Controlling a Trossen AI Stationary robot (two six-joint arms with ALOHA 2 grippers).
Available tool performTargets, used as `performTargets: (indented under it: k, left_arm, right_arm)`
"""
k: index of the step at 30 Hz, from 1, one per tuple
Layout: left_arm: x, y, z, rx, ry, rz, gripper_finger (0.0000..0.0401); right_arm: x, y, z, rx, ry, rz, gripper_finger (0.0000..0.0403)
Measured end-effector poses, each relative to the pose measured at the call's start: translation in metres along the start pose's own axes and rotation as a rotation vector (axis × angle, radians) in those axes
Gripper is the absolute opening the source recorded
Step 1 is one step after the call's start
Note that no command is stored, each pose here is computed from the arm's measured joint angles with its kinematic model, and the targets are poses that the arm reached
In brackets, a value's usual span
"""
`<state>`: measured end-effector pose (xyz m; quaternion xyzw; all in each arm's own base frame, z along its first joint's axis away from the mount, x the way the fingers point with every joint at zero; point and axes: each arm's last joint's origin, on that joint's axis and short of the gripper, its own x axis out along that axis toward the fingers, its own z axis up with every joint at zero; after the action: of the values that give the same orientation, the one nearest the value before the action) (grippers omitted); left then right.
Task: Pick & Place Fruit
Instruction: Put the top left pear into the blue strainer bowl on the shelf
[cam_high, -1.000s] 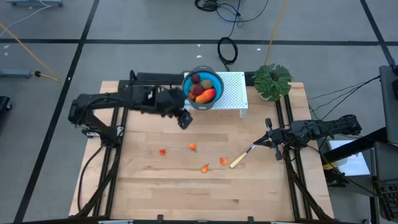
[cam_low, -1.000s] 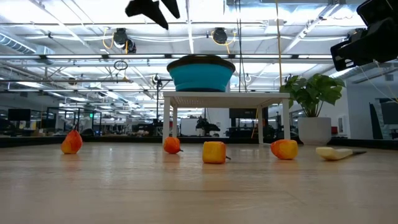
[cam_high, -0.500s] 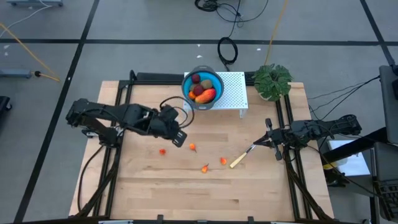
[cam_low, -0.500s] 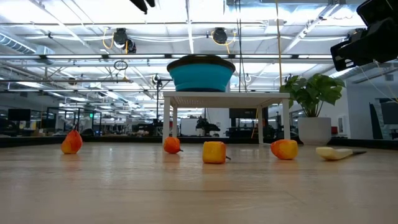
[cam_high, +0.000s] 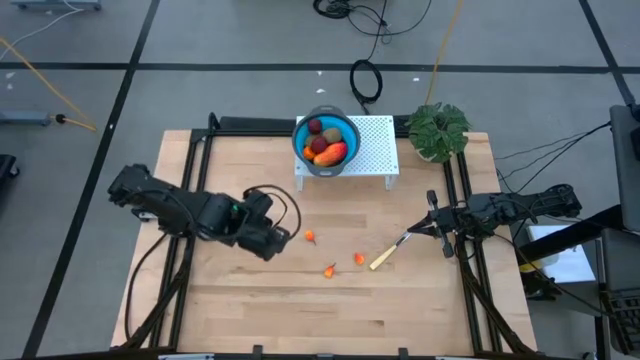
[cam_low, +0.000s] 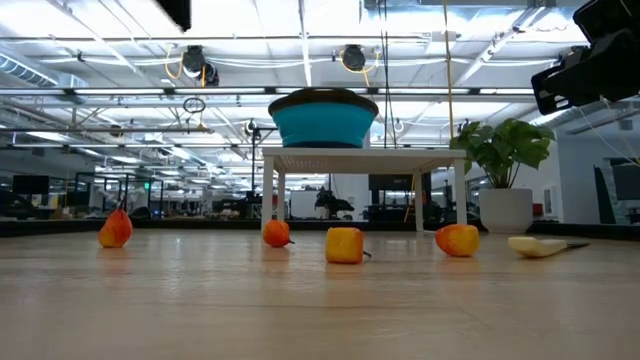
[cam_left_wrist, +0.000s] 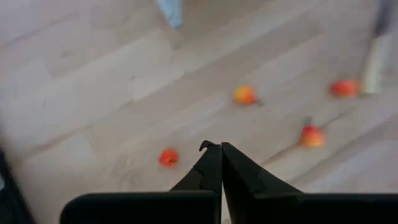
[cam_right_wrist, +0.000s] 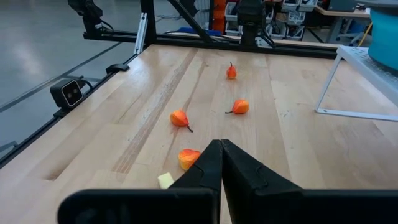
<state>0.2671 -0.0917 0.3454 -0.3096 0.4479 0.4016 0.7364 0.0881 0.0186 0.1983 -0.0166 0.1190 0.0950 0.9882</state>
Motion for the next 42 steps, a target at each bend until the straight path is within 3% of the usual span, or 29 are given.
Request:
performTargets:
  k: [9, 16, 31, 36, 42]
  left_arm:
    - [0.051, 0.007, -0.048, -0.091, 0.109, 0.104, 0.0026]
    - [0.076, 0.019, -0.063, -0.184, 0.096, 0.188, 0.0042]
    - [0.123, 0.034, -0.066, -0.25, 0.145, 0.215, 0.0299]
    - [0.14, 0.042, -0.069, -0.245, 0.193, 0.224, 0.0347]
    - [0.158, 0.049, -0.072, -0.265, 0.211, 0.199, 0.0362]
  right_arm:
    - [0.0, 0.0, 0.0, 0.0, 0.0, 0.0, 0.0]
    - [0.0, 0.0, 0.0, 0.0, 0.0, 0.0, 0.0]
    - [0.0, 0.0, 0.0, 0.0, 0.0, 0.0, 0.0]
    - [0.0, 0.0, 0.0, 0.0, 0.0, 0.0, 0.0]
    - [0.0, 0.0, 0.0, 0.0, 0.0, 0.0, 0.0]
